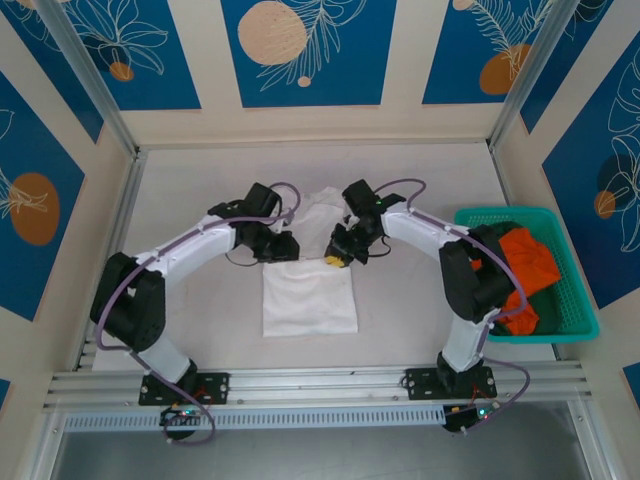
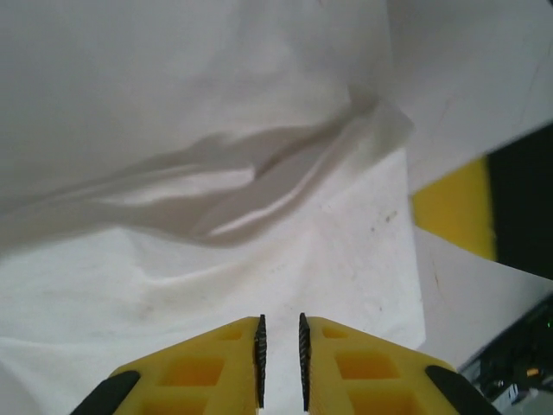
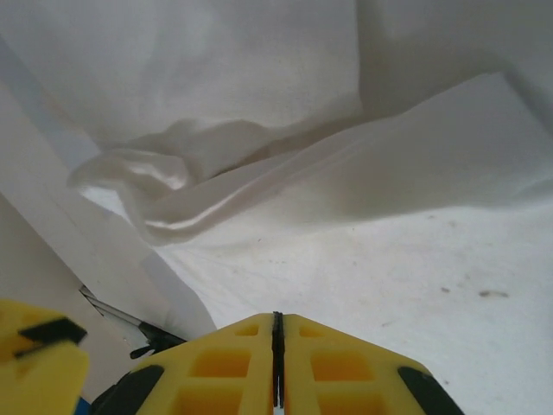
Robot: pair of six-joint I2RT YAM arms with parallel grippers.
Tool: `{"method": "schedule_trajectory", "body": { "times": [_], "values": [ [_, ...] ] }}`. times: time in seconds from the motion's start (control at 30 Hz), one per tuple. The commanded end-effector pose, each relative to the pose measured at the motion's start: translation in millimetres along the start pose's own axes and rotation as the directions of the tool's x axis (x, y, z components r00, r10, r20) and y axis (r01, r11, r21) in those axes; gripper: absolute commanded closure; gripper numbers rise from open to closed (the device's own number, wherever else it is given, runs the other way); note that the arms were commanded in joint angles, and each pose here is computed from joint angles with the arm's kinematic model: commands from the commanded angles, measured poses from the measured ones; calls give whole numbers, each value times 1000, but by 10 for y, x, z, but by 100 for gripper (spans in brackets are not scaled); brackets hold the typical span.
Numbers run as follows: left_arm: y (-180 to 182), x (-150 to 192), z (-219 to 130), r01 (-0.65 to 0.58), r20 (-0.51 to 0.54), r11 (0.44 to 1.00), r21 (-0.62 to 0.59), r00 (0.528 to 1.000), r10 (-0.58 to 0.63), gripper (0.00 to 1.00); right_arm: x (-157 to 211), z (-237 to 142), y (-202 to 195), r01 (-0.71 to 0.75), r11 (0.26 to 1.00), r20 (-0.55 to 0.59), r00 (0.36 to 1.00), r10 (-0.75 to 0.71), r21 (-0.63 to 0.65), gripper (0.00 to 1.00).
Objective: Fold and stack the t-shirts
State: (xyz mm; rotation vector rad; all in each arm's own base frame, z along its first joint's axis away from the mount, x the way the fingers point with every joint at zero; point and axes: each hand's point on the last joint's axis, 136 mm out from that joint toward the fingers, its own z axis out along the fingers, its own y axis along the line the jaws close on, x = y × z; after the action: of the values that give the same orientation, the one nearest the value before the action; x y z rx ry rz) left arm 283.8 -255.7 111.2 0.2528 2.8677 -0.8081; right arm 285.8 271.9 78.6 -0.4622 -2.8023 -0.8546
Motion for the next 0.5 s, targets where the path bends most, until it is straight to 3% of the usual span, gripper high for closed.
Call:
{"method": "schedule_trajectory", "body": {
  "times": [0.0,0.13,0.23,0.47],
  "values": [
    [13,108,243,-32,-77,999,8,997,32,78,-39,195,-8,-7,999,-44,999,9,43,89],
    [358,-1,450,-10,-54,990,-144,999,3,73,-192,327,-346,-149,978,-11,988,152,148,88],
    [632,-94,538,29,-28,970,-241,999,-36,70,-259,372,-532,-254,956,-5,966,258,150,86],
    [845,-96,667,98,-53,953,-287,992,-118,66,-268,379,-650,-333,929,-30,939,342,159,77]
  ]
}}
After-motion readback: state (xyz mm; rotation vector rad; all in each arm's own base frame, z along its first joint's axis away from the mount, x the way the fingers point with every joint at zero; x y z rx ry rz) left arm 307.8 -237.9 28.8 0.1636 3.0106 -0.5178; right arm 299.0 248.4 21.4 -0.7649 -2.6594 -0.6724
